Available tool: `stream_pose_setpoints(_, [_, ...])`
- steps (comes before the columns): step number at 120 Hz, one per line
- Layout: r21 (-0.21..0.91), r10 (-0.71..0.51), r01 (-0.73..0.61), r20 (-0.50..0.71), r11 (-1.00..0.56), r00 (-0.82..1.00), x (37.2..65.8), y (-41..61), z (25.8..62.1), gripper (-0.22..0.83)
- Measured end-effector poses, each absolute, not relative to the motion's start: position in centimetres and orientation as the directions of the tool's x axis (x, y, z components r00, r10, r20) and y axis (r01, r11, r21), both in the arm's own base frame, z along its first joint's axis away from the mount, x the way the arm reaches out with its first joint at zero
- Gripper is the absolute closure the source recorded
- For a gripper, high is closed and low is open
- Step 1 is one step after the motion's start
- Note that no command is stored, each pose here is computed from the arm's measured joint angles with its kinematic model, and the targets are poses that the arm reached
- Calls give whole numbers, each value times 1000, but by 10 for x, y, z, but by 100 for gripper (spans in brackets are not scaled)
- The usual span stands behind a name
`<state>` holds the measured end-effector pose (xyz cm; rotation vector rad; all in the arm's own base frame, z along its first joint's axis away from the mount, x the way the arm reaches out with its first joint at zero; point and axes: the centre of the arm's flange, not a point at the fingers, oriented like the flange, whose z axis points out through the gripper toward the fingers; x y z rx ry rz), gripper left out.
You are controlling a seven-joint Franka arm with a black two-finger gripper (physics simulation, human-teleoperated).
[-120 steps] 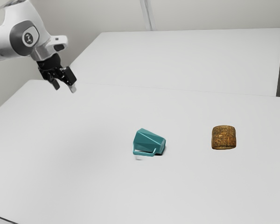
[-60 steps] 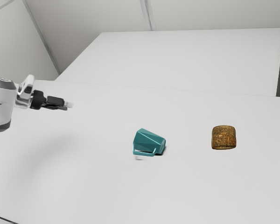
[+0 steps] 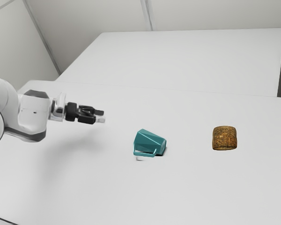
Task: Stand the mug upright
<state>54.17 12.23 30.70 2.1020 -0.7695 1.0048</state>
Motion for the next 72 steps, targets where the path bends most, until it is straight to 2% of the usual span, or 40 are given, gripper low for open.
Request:
stream_pose_setpoints(8, [290, -231, -767, 840, -573, 491, 538, 103, 306, 0])
stream_pose_setpoints(22, [261, -223, -788, 867, -558, 445, 502, 81, 309, 0])
stream_pose_setpoints(33, [231, -242, -794, 872, -562, 425, 489, 76, 304, 0])
stream_pose_setpoints(72, [183, -314, -824, 863, -536, 396, 491, 41, 262, 0])
